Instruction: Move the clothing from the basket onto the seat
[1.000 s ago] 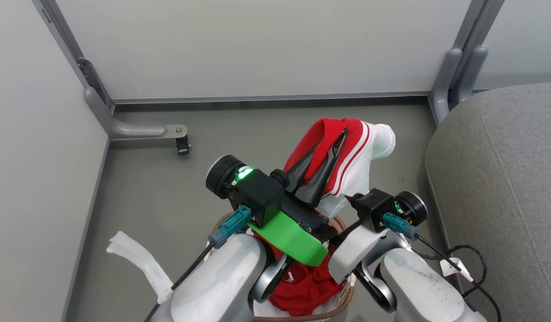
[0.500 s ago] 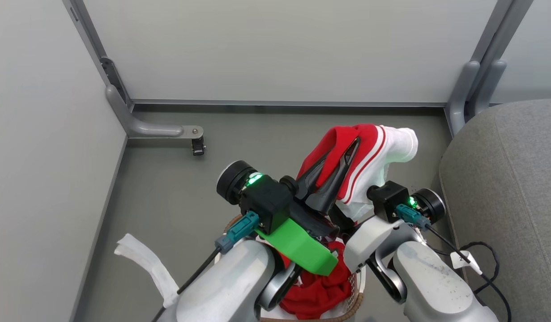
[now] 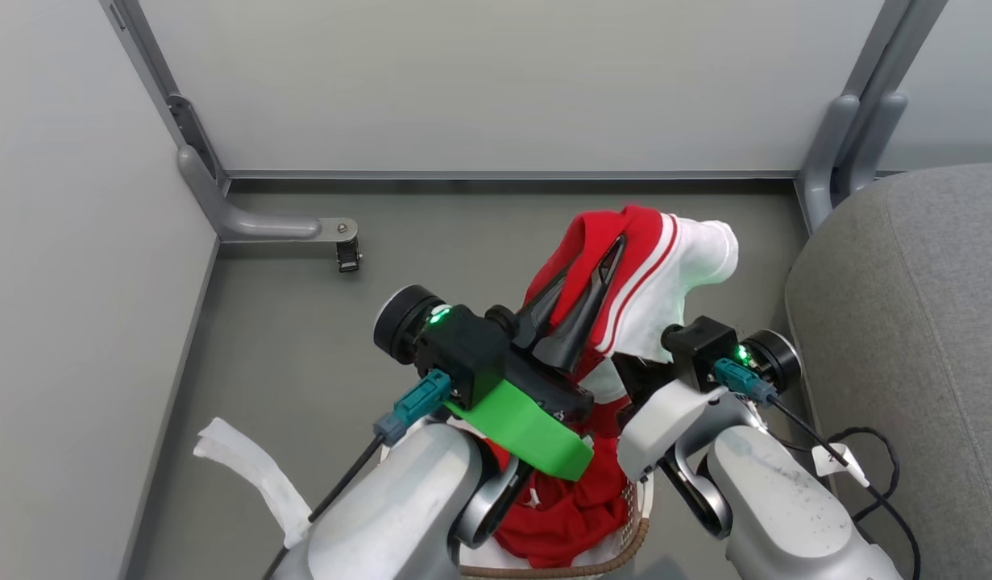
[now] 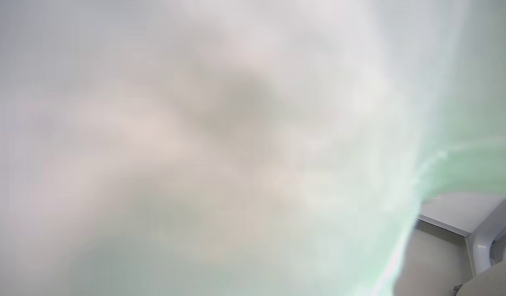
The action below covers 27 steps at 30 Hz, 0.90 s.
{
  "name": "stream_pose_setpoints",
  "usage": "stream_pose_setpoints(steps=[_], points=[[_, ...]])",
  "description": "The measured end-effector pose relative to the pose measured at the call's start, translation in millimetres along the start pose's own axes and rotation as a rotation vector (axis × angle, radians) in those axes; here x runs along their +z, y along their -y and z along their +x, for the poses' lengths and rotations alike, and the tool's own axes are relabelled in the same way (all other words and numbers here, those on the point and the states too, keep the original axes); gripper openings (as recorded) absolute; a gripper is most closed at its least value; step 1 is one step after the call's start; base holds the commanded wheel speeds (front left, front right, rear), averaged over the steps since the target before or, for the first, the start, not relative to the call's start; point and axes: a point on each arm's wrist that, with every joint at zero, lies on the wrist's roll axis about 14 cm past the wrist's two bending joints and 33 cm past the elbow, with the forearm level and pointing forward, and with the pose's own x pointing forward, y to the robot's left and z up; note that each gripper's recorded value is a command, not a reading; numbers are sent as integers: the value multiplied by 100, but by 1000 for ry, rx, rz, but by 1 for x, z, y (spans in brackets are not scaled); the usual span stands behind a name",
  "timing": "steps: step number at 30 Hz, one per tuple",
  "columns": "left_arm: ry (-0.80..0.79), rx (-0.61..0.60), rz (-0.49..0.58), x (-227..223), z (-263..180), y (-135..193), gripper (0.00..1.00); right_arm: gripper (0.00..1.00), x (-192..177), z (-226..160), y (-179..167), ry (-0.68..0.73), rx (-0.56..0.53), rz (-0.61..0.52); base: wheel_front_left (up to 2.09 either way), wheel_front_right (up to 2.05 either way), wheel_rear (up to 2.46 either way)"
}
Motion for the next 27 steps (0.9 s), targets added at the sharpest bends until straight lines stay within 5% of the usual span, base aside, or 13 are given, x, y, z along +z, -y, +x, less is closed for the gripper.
stream_pose_setpoints(steps=[3,4,5,6,7,27], points=[[-20,24,9,-8,1,-8,0,0,-3,-6,-2,-3,-1,3,0,0,0],[-29,30,13,-11,1,-10,9,0,-5,-9,-2,-7,-3,5,0,0,0],[-34,38,14,-13,1,-13,38,0,-7,-11,-2,-10,-6,9,0,0,0],[-40,47,12,-16,1,-16,87,0,-7,-13,-1,-9,-11,10,0,0,0],[-47,54,9,-19,0,-18,100,0,-6,-14,1,-4,-15,9,0,0,0],[-191,77,4,-80,-1,-33,100,0,12,-45,41,56,-156,-6,0,0,0]])
